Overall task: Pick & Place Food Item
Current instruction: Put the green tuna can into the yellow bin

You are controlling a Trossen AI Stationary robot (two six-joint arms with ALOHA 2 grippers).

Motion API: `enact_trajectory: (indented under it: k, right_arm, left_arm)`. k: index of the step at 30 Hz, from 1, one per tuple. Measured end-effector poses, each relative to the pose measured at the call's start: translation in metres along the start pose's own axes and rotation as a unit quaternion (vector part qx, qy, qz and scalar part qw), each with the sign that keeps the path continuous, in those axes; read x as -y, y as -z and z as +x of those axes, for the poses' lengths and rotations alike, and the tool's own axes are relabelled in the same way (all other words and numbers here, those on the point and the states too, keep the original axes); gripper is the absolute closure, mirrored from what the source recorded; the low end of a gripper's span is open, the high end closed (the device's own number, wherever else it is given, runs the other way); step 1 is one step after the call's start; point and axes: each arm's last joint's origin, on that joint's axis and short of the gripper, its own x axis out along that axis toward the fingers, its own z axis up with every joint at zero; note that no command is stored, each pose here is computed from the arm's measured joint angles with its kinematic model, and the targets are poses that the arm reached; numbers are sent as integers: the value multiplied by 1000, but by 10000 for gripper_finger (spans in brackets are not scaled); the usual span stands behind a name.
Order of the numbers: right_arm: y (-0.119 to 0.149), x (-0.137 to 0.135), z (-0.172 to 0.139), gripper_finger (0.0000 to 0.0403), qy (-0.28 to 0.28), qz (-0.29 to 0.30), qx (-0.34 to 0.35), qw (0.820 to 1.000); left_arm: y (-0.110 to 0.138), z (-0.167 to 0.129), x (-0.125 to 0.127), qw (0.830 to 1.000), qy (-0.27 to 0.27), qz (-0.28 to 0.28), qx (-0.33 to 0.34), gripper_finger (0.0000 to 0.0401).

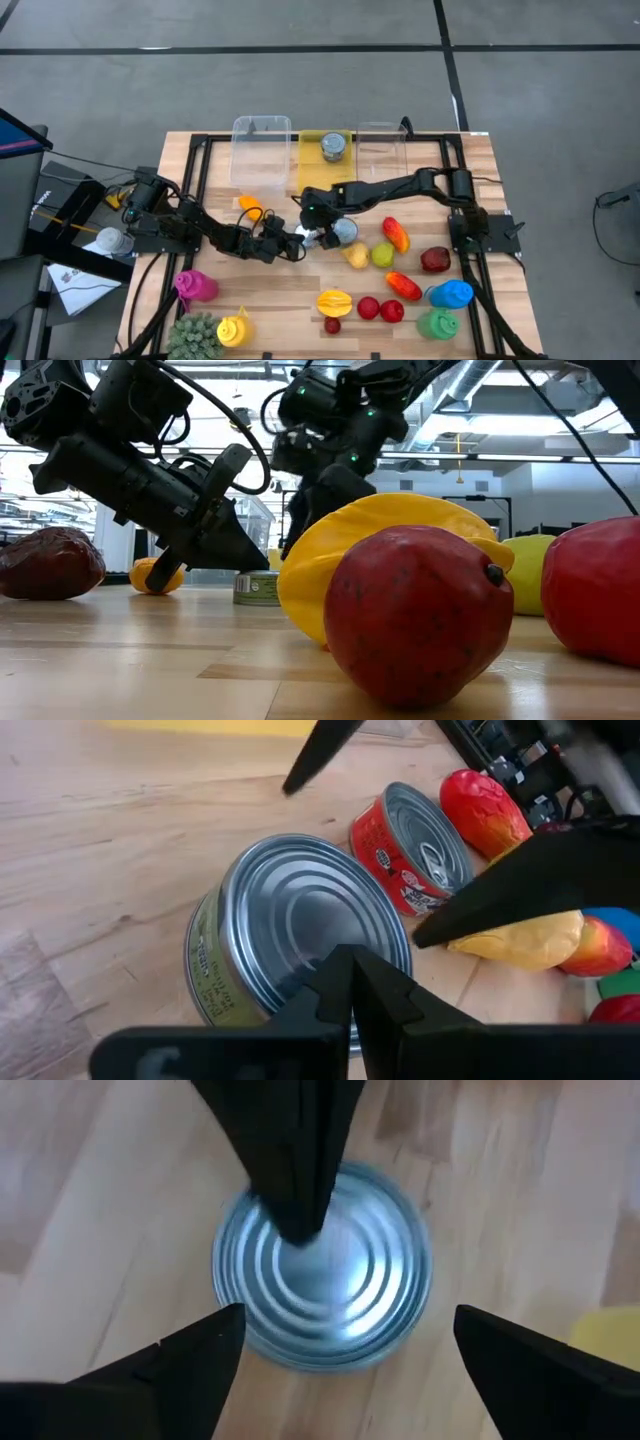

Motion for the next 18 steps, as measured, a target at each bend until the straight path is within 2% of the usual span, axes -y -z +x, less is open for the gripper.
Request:
enact_trajectory:
  k: [4, 11, 14, 18]
  right_arm:
    - [-1, 3, 11, 60, -2, 1, 1, 1000]
    - [-1, 3, 16, 62, -56, 8, 14, 998]
    - [-1, -1, 11, 62, -83, 7, 21, 996]
    - [-7, 0, 0, 62, -85, -2, 46, 995]
  left_arm:
    - [0, 0, 0, 1000, 0, 0, 0, 401]
    - [0, 0, 0, 1000, 1, 1, -2, 401]
    - [0, 0, 1, 1000, 5, -1, -6, 401]
    - [0, 0, 1, 1000, 4, 0, -4, 401]
